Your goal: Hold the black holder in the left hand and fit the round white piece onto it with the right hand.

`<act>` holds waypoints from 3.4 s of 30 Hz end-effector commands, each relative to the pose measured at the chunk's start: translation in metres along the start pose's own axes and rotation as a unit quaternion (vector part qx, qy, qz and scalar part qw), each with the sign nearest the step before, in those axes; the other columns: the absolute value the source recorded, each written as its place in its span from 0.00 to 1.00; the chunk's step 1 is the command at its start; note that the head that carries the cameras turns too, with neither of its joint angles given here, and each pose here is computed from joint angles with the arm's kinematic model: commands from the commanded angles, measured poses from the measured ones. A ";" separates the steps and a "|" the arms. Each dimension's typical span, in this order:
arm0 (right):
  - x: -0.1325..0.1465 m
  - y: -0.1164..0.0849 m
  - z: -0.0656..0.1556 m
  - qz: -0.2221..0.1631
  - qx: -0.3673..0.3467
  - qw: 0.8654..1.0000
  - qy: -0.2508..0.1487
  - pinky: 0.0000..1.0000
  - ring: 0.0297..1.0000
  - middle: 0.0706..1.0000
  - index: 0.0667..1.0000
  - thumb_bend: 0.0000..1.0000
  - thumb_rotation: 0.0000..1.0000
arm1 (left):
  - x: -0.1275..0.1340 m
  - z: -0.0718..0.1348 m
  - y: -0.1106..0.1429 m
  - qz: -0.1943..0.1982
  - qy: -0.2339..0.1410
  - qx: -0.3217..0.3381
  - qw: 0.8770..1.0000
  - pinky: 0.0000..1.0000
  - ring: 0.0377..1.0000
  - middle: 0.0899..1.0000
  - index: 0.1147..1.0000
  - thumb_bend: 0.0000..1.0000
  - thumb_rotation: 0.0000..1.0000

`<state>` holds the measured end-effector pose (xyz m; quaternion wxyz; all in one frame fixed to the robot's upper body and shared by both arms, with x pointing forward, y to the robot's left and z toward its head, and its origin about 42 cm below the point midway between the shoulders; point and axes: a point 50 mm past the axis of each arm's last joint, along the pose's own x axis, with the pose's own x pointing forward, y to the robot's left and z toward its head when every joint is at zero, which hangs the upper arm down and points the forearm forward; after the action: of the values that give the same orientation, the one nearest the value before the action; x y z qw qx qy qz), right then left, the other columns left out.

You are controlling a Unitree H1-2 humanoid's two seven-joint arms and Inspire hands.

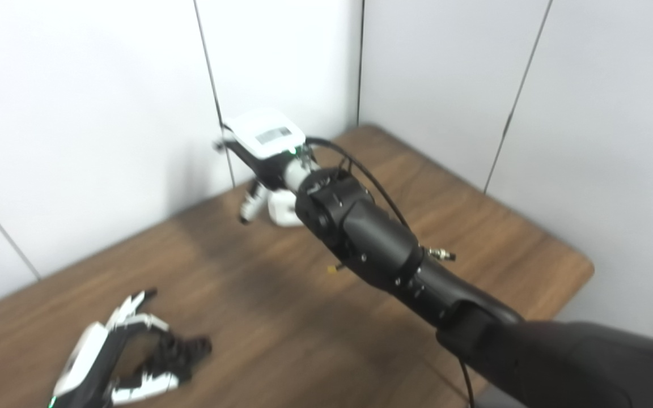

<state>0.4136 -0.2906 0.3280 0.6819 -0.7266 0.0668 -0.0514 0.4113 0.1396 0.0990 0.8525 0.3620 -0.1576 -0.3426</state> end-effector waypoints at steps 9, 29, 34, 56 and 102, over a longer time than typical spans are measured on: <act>0.015 -0.050 -0.045 0.037 -0.029 0.999 0.013 0.95 1.00 1.00 0.85 1.00 0.41 | -0.069 -0.059 -0.047 -0.063 0.122 -0.028 0.990 1.00 1.00 0.95 0.42 0.52 0.05; 0.026 -0.036 -0.055 0.098 -0.012 0.995 0.028 0.99 1.00 1.00 0.90 1.00 0.39 | -0.069 -0.054 -0.048 -0.063 0.118 -0.031 0.991 1.00 1.00 0.95 0.42 0.52 0.05; 0.039 -0.027 -0.053 0.101 -0.011 0.994 0.030 0.97 1.00 1.00 0.90 1.00 0.37 | -0.069 -0.054 -0.049 -0.066 0.120 -0.027 0.990 1.00 1.00 0.95 0.42 0.52 0.05; 0.079 0.003 -0.036 0.084 -0.001 0.996 0.024 0.94 1.00 1.00 0.90 0.95 0.38 | -0.072 -0.048 -0.058 -0.068 0.122 -0.031 0.990 1.00 1.00 0.95 0.42 0.52 0.05; 0.060 0.028 -0.044 -0.022 -0.014 0.999 -0.019 0.85 0.85 0.76 0.45 0.52 0.14 | -0.078 -0.045 -0.056 -0.068 0.118 -0.029 0.990 1.00 1.00 0.94 0.42 0.52 0.05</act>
<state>0.4619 -0.3425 0.2614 0.6760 -0.7307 0.0943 -0.0158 0.4062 0.1498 0.1029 0.8554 0.3585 -0.1601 -0.3378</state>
